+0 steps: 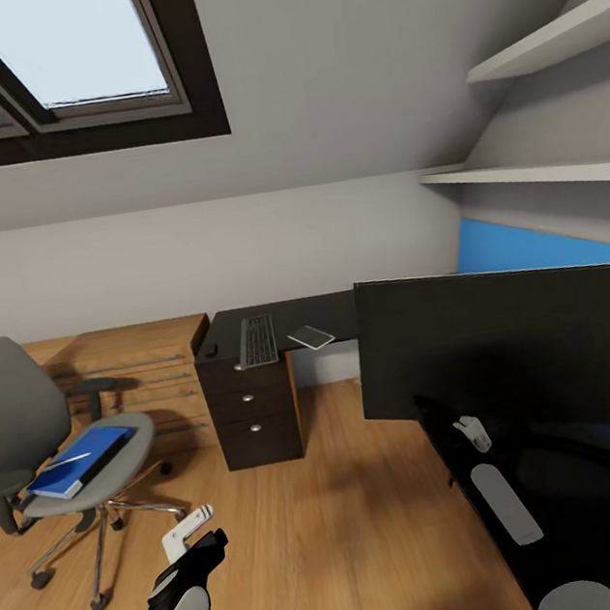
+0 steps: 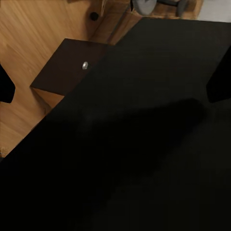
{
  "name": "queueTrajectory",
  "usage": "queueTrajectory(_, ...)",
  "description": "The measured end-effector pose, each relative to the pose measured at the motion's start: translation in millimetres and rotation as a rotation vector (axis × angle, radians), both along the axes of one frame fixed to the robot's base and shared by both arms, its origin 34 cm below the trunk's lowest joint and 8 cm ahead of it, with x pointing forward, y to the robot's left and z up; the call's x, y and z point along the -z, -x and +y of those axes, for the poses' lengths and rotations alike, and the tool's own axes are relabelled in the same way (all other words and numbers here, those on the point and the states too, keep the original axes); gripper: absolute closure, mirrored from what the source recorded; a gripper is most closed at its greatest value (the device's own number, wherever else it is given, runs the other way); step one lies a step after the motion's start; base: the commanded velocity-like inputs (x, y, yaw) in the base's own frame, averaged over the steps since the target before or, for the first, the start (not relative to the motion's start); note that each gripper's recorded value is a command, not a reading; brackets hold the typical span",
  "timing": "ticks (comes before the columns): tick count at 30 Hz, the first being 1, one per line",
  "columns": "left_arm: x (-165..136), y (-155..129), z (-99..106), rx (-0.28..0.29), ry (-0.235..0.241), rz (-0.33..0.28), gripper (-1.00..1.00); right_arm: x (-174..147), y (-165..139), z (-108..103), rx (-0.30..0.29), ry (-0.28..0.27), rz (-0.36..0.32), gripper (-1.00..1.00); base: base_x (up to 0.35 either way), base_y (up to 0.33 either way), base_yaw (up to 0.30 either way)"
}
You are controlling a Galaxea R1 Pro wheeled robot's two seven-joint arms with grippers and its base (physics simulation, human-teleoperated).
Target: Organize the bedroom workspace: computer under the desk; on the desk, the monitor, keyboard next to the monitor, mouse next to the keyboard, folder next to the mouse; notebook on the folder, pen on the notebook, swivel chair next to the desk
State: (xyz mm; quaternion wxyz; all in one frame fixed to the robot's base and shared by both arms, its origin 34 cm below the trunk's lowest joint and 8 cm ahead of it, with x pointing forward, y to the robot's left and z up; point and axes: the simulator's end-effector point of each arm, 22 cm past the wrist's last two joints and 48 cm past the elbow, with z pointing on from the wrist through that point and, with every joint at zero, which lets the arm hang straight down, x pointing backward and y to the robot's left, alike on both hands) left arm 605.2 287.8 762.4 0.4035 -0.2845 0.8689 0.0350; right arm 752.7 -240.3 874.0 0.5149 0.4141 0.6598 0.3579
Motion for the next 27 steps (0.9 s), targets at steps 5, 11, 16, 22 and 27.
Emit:
queueTrajectory(5, 0.4, 0.0, -0.3, 0.0, 0.001, 0.001, -1.0, 0.4, -0.1, 0.1, 0.0, 0.0, 0.001, -1.0, 0.084, 0.09, 0.0)
queueTrajectory(11, 0.6, 0.1, -0.9, 0.001, 0.001, 0.001, -1.0, 0.6, -0.1, 0.2, 0.003, -0.002, 0.002, -1.0, 0.004, 0.004, 0.0)
queueTrajectory(16, 0.5, 0.2, -0.9, 0.001, 0.002, 0.001, -1.0, 1.3, 0.2, -0.7, 0.002, -0.001, 0.003, -1.0, 0.131, 0.034, 0.0)
queueTrajectory(22, 0.5, 0.4, -1.5, 0.001, 0.003, 0.001, -1.0, 1.2, 0.3, -0.6, 0.002, -0.001, 0.003, -1.0, 0.162, 0.003, 0.0)
queueTrajectory(27, 0.6, 0.3, -1.7, 0.001, 0.004, 0.001, -1.0, 1.3, 0.2, -0.5, 0.002, -0.001, 0.003, -1.0, 0.195, 0.0, 0.0)
